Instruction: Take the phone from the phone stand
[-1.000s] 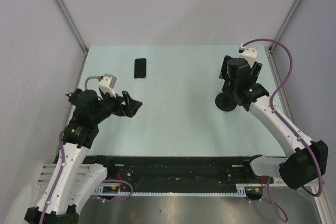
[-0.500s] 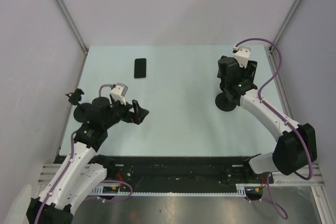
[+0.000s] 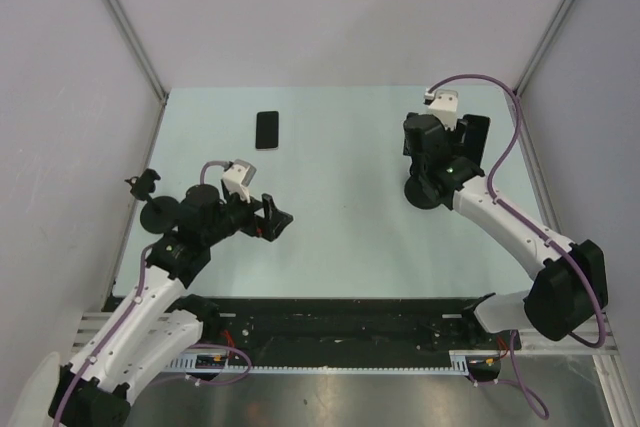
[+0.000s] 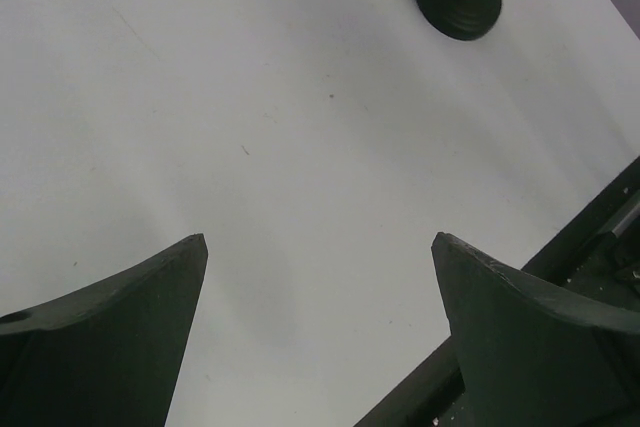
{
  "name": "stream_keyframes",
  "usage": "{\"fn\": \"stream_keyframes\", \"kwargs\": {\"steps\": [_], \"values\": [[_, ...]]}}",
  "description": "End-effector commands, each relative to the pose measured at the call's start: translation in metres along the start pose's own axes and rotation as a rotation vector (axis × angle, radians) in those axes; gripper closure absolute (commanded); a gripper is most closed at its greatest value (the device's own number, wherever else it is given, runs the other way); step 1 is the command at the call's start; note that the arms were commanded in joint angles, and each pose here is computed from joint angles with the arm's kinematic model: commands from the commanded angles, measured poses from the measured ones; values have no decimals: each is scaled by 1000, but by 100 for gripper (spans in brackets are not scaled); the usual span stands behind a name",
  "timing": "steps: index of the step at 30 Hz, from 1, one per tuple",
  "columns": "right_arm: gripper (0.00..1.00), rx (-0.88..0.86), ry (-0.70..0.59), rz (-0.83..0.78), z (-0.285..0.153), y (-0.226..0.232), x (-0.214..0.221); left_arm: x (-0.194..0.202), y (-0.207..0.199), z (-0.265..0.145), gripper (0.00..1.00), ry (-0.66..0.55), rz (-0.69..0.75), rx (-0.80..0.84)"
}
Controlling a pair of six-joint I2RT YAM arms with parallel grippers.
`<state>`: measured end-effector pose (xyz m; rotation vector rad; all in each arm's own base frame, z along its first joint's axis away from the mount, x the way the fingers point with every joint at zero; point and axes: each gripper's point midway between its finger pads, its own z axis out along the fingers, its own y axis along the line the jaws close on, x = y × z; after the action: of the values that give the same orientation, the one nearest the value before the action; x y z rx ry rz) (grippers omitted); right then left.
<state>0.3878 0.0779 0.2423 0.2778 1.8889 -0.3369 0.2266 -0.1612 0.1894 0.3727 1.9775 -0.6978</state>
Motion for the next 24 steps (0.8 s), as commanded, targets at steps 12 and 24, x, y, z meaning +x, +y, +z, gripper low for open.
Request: {"fn": "stream_keyframes", "kwargs": {"steps": [12, 24], "values": [[100, -775, -123, -34, -130, 121, -40, -41, -80, 26, 0, -27, 103, 236], [100, -968, -104, -51, -181, 167, -11, -38, -106, 54, 5, -166, 82, 254]]}}
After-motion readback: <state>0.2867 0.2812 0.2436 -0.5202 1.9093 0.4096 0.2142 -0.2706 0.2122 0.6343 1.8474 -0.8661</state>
